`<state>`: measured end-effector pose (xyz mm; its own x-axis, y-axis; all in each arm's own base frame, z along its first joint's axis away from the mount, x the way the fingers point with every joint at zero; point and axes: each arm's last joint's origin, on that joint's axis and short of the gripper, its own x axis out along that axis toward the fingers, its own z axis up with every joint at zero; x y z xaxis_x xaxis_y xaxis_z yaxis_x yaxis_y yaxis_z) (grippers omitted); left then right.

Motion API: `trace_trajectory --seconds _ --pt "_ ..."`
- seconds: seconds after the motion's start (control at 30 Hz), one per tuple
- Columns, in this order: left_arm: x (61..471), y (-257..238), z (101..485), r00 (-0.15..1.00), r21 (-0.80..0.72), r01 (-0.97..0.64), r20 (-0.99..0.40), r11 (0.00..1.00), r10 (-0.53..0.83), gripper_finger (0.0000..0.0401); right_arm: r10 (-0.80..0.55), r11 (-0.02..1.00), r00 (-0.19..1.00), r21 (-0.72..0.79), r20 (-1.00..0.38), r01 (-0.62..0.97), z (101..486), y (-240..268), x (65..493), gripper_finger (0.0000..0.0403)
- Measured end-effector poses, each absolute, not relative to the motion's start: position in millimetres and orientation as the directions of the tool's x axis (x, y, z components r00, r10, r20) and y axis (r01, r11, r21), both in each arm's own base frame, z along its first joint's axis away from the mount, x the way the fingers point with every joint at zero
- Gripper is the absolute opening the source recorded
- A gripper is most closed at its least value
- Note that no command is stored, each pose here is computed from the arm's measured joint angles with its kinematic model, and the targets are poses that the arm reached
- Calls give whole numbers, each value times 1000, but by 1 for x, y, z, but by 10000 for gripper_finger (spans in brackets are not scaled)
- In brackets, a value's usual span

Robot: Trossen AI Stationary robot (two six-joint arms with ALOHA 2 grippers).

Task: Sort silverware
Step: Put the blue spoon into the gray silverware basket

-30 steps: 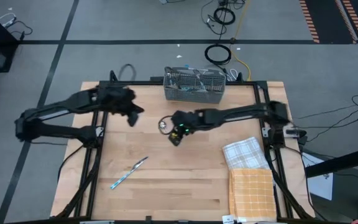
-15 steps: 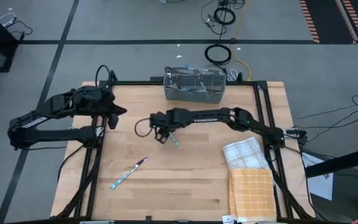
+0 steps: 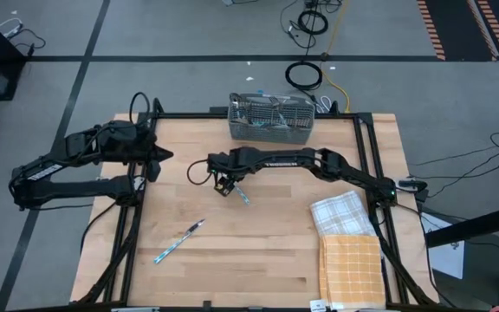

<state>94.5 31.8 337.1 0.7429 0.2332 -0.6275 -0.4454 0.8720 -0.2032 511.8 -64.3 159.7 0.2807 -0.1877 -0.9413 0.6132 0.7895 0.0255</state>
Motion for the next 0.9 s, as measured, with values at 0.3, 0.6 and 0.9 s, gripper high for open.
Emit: trace_trajectory --seconds 0.3,0.6,0.9 --pt "94 33 337 733 -150 -444 -628 883 262 11 -111 717 229 82 -967 692 140 -76 510 146" --pt "92 32 336 724 -143 -442 -639 886 259 11 -53 738 279 150 -959 658 149 -67 512 4" --pt "88 31 336 719 -142 -444 -645 885 257 11 -303 753 598 199 -742 627 254 -63 513 1"
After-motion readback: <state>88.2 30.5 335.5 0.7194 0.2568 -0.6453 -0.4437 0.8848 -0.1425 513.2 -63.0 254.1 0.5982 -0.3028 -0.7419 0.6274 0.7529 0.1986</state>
